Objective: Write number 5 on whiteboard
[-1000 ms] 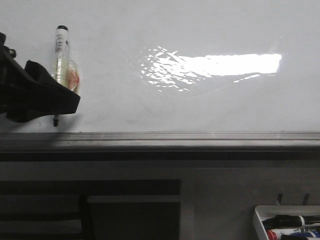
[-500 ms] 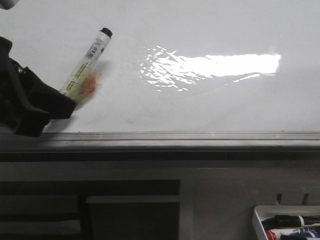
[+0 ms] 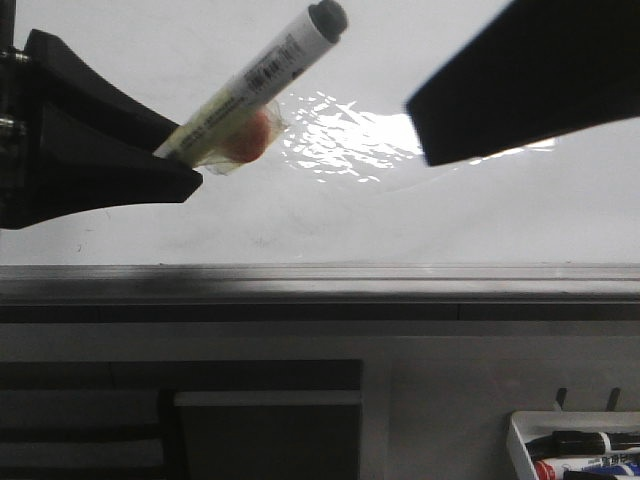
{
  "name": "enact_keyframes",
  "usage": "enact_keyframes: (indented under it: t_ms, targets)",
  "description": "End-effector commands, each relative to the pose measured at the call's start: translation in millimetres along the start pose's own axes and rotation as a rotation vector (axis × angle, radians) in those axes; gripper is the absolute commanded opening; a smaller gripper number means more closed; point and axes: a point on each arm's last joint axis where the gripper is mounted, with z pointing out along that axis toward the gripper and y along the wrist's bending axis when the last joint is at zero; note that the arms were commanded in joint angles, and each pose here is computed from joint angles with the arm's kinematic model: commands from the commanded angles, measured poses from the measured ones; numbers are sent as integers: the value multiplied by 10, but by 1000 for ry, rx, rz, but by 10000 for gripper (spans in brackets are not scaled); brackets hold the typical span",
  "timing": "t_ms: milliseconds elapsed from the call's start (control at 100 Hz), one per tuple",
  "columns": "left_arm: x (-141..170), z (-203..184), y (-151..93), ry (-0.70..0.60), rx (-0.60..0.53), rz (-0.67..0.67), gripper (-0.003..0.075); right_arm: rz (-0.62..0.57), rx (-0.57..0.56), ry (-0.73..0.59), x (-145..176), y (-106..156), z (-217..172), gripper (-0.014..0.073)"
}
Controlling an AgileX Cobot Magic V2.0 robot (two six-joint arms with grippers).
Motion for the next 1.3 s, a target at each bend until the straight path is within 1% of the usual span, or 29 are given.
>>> enact_keyframes:
  t_ms: [0,100,330,520,570,610,640,680,690,710,720,730,740,790,870,920,970,1010,1020,1040,1050,1090,1160,1210,1290]
  targets:
    - [-147,-31,67,-98,-21,12,-20,-25,-10,-121,-263,52,80,349]
    - [-147,-31,67,-98,-21,12,-20,-32,-19,-130,-349,92,240,347]
    - [-147,-31,67,-98,-21,12,-20,-36,-26,-148,-574,136,452,347]
    - [-147,-31,67,-98,-21,12,-20,-37,-29,-112,-634,147,583,336]
    - [-147,-31,67,-98,-21,12,-20,-37,-29,-112,-635,147,581,297]
    - [-147,-31,67,-98,-21,12,-20,-37,-30,-106,-629,148,582,235]
    - [-147,-31,67,-98,-21,12,-20,-37,-31,-99,-623,149,582,178]
    - [-147,-31,67,-98,-21,12,-20,-35,-31,-92,-617,145,583,74]
    - [-147,-31,67,-98,-21,12,-20,-35,-31,-87,-613,145,583,36]
    - [-150,-32,67,-101,-21,12,-20,-32,-31,-87,-612,145,583,-1]
    - [-150,-32,67,-101,-21,12,-20,-32,-32,-84,-610,145,584,-39]
    - [-150,-32,67,-101,-21,12,-20,-32,-32,-84,-610,145,584,-57]
    - [-150,-32,67,-101,-21,12,-20,-25,-32,-84,-610,146,584,-67]
    - [-148,-32,68,-99,-22,11,-20,-22,-33,-84,-610,146,584,-55]
    - [-149,-32,84,-101,-38,-39,-12,-22,-33,-84,-610,146,584,-55]
    - [-157,-33,91,-110,-44,-59,33,-22,-32,-86,-612,146,583,-55]
    - [-158,-34,97,-112,-50,-71,115,-22,-32,-88,-614,145,583,-55]
    - [-158,-34,104,-113,-57,-87,208,-22,-32,-86,-612,145,583,-55]
    - [-158,-34,105,-113,-58,-90,242,-22,-33,-85,-611,146,583,-55]
    - [-158,-35,110,-114,-63,-100,277,-24,-33,-82,-608,146,584,-55]
    - [-159,-35,112,-114,-65,-104,310,-26,-32,-79,-600,145,586,-55]
    - [-159,-36,129,-117,-81,-146,406,-39,-29,-81,-601,143,586,-55]
    - [-160,-43,163,-126,-113,-243,521,-74,-23,-72,-589,137,592,-55]
    - [-148,-47,174,-115,-125,-279,559,-79,-22,-70,-587,136,593,-55]
    - [-133,-86,194,-82,-150,-312,552,-44,-18,-69,-602,113,588,-55]
